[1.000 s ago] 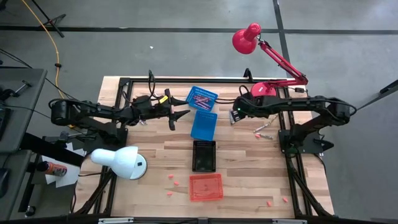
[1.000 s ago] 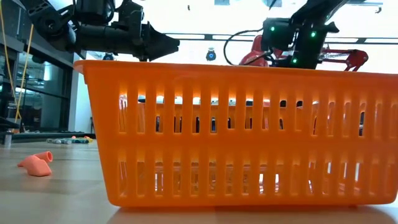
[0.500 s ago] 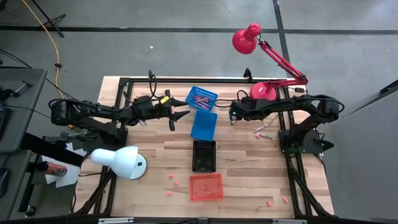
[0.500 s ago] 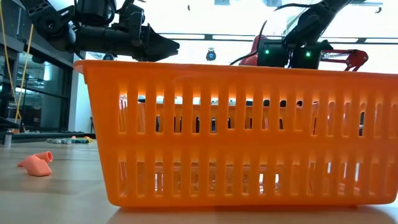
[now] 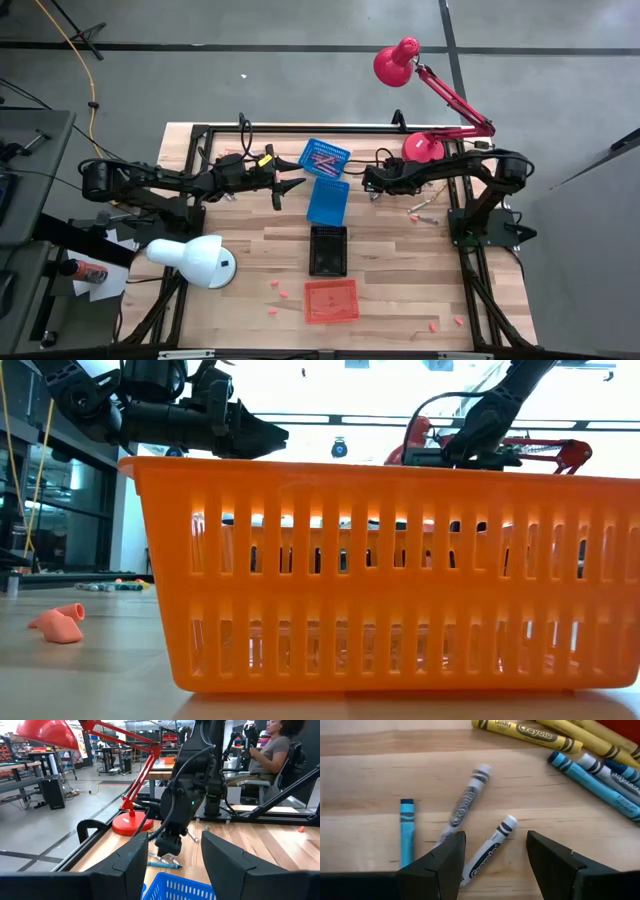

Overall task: Sort crayons
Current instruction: Put the white crayon into the black bin

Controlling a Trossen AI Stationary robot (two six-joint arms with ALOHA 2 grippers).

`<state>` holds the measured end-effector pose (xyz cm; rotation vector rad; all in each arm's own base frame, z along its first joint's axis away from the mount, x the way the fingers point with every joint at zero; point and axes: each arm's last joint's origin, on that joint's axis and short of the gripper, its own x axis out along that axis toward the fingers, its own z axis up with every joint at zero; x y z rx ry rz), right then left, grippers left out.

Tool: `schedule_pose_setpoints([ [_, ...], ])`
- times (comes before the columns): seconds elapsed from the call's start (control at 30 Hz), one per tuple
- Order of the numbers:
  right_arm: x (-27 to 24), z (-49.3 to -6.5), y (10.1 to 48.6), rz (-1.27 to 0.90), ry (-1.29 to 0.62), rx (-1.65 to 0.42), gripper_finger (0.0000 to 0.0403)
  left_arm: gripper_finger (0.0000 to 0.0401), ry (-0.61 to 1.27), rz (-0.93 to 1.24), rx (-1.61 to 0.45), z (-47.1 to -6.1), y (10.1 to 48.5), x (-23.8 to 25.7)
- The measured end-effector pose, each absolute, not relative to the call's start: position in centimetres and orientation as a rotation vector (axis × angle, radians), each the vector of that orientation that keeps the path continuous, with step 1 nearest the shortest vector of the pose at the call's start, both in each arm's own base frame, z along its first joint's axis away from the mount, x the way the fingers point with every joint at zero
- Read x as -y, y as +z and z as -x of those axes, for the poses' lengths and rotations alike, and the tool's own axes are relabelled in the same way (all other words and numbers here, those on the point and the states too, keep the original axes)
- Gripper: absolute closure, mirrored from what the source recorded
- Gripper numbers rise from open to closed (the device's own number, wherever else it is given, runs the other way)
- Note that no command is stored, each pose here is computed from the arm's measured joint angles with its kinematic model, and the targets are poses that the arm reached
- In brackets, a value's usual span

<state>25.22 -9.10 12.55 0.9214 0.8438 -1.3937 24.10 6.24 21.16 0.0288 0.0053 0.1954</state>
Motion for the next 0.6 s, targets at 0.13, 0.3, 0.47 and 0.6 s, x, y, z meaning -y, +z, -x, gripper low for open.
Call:
schedule_pose_setpoints([
  [0.13,9.08,-25.2,12.22,-0.907,-1.412,-0.869,0.0197,0.0229,0.195,-0.027,-0.016,-24.09,21.06,-6.24],
  [0.3,9.01,-24.99,12.11,-0.887,-1.408,-0.912,0.0197,0.0229,0.195,-0.025,-0.03,-24.09,20.92,-6.24],
  [0.47,8.93,-24.98,12.05,-0.887,-1.378,-0.945,0.0199,0.0229,0.196,-0.025,-0.031,-24.09,20.91,-6.24],
  [0.6,8.89,-24.99,12.02,-0.88,-1.374,-0.951,0.0227,0.0228,0.196,-0.025,-0.031,-24.09,20.91,-6.24],
])
